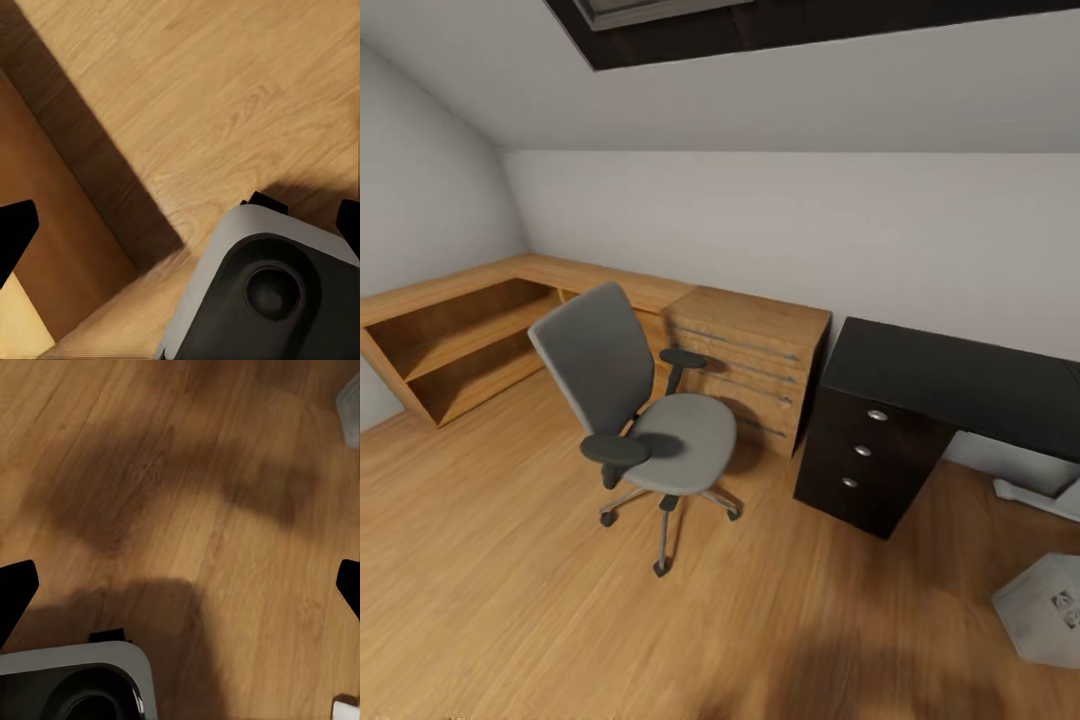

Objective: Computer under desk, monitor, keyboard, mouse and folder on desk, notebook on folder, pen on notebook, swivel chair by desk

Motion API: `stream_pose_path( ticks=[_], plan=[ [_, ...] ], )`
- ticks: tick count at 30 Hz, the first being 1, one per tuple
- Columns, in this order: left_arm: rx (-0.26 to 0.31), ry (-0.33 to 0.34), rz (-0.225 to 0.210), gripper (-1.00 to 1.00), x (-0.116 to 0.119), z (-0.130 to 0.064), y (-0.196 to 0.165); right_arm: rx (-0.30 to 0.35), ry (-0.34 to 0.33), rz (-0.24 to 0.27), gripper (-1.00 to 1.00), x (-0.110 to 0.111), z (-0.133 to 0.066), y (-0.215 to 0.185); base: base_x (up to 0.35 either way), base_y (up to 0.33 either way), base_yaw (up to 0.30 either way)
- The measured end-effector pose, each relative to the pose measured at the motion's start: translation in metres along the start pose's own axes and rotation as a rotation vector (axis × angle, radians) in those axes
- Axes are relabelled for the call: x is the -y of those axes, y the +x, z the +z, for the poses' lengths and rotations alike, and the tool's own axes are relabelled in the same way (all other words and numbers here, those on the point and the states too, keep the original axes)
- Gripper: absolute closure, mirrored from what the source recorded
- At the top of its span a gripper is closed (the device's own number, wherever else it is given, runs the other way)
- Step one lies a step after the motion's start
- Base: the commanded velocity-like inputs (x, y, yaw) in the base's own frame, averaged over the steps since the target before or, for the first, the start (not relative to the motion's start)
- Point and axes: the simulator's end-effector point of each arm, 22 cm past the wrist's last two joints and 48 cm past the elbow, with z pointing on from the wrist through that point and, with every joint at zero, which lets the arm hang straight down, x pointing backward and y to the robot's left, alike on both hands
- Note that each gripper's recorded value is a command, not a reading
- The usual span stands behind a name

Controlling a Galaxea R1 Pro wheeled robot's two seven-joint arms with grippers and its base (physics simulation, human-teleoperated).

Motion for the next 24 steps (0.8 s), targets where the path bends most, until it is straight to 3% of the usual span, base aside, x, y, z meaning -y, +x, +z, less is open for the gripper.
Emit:
stream_pose_path(
  ticks=[12,24],
  plan=[
    [-0.014,-0.002,0.007,-1.0,-0.002,-0.001,0.005,-0.013,-0.001,-0.004,-1.0,0.0,-0.002,0.004,0.13,-0.266,0.19],
    [-0.034,-0.016,0.014,-1.0,-0.008,-0.001,0.013,-0.027,-0.002,-0.008,-1.0,0.001,-0.004,0.009,0.014,-0.037,0.189]
  ],
)
